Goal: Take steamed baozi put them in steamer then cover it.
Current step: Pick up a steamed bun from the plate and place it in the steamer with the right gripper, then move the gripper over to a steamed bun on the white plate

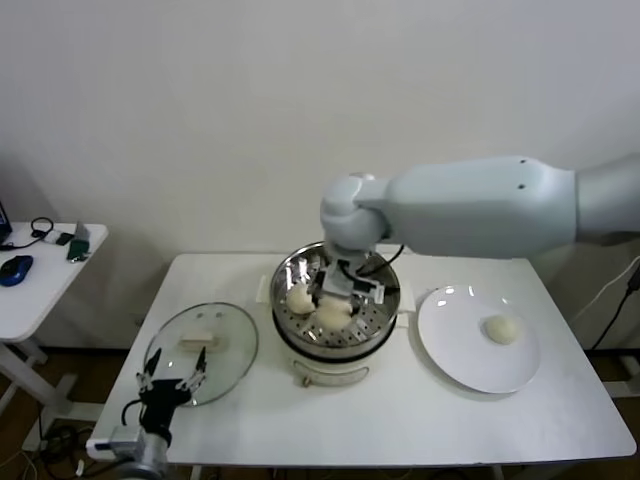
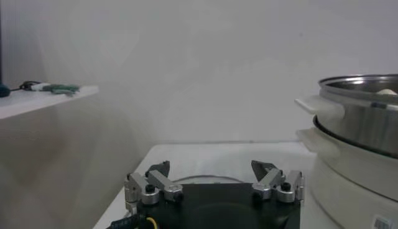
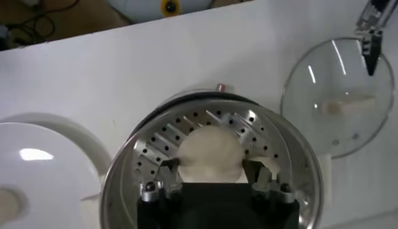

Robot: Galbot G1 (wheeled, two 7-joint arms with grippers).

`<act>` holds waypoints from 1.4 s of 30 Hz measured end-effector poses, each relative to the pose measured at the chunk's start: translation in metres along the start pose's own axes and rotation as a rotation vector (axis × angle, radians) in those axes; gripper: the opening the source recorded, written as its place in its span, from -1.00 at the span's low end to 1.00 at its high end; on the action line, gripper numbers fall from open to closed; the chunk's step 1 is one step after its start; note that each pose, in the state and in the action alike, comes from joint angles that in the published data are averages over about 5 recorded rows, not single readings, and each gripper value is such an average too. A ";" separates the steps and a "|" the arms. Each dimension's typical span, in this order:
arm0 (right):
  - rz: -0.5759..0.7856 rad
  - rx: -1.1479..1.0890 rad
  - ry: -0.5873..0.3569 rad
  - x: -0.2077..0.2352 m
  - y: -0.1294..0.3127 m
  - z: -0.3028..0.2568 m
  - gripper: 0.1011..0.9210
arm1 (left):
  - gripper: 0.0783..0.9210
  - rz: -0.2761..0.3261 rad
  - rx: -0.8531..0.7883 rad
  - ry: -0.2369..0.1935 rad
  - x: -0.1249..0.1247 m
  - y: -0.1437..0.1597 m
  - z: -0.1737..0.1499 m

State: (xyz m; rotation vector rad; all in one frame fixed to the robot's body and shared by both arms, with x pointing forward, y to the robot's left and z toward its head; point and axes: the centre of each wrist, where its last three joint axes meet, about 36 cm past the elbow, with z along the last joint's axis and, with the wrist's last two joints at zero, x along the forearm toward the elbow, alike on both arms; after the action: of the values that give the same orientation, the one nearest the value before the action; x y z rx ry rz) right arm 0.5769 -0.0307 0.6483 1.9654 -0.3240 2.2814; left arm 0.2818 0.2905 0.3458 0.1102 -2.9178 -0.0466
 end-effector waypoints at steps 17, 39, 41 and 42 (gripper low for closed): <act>-0.014 -0.011 -0.020 -0.047 -0.004 0.009 0.61 | 0.77 0.001 0.000 0.013 -0.004 0.000 0.006; -0.076 -0.676 0.059 0.074 0.192 0.164 0.76 | 0.77 0.013 -0.001 -0.001 -0.006 -0.004 0.001; -0.077 -0.764 0.058 0.071 0.230 0.173 0.76 | 0.77 0.015 0.000 0.000 -0.006 -0.006 0.001; -0.078 -0.806 0.057 0.067 0.248 0.177 0.76 | 0.77 0.016 -0.001 0.000 -0.006 -0.006 0.001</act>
State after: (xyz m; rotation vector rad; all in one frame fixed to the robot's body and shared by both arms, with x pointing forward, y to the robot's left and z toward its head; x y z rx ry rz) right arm 0.6812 -0.3166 0.7166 1.4503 -0.9554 1.7328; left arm 0.2874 0.2849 0.3430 0.0870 -2.9183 -0.0450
